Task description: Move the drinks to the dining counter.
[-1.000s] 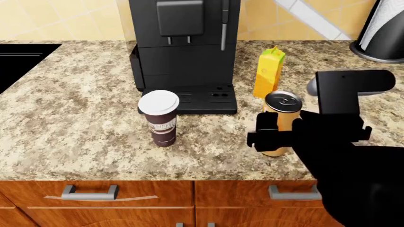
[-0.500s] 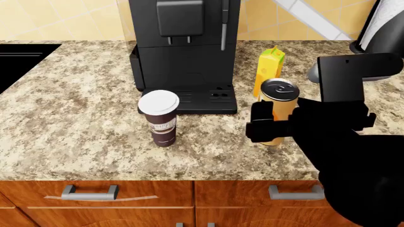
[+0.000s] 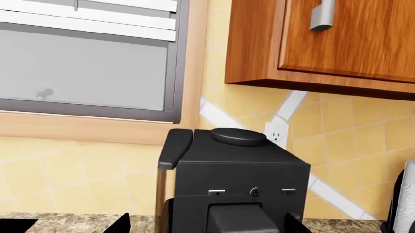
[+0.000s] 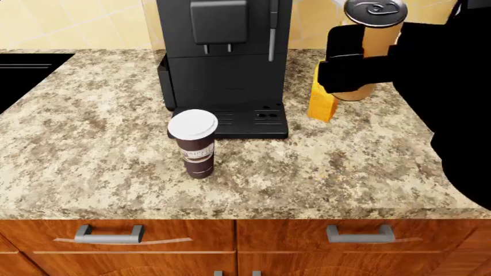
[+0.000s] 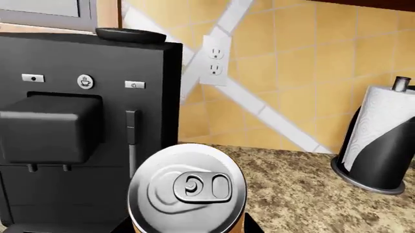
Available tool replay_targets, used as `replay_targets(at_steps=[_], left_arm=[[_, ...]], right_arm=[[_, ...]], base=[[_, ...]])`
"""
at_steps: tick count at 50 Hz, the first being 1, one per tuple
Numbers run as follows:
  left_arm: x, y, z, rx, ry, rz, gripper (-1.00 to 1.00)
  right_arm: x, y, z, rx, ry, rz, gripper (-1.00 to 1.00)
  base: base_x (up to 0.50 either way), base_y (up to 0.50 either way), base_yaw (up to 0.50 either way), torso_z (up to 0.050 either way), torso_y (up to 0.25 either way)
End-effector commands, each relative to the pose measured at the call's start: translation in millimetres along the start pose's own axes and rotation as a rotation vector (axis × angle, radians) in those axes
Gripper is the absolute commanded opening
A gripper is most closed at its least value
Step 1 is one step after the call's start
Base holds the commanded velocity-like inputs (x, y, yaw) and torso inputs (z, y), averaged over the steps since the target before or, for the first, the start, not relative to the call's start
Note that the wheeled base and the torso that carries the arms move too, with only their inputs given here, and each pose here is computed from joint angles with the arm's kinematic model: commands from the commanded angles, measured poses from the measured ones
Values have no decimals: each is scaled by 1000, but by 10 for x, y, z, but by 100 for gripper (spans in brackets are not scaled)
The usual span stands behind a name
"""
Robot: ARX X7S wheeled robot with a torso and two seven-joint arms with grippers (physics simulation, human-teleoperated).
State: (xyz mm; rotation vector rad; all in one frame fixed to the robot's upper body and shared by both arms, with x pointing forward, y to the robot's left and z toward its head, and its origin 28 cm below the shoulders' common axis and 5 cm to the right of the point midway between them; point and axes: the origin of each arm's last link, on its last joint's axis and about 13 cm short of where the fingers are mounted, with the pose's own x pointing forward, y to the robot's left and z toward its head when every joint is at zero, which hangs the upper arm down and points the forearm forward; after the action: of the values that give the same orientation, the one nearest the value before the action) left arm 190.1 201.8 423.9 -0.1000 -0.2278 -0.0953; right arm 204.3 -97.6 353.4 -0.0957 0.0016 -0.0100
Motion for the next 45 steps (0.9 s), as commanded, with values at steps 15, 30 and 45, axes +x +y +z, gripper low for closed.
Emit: replay_targets(at_steps=[15, 30, 45], left_arm=[[-379, -27, -197, 47, 84, 11, 100], [-703, -8, -437, 84, 168, -8, 100], [-859, -49, -491, 42, 224, -60, 100]], right_arm=[[-109, -185, 348, 3, -117, -72, -100], [-121, -219, 329, 1, -110, -91, -100], [-116, -232, 322, -2, -106, -102, -100]], base=[[0, 0, 0, 0, 0], [0, 0, 0, 0, 1], [0, 0, 0, 0, 0]])
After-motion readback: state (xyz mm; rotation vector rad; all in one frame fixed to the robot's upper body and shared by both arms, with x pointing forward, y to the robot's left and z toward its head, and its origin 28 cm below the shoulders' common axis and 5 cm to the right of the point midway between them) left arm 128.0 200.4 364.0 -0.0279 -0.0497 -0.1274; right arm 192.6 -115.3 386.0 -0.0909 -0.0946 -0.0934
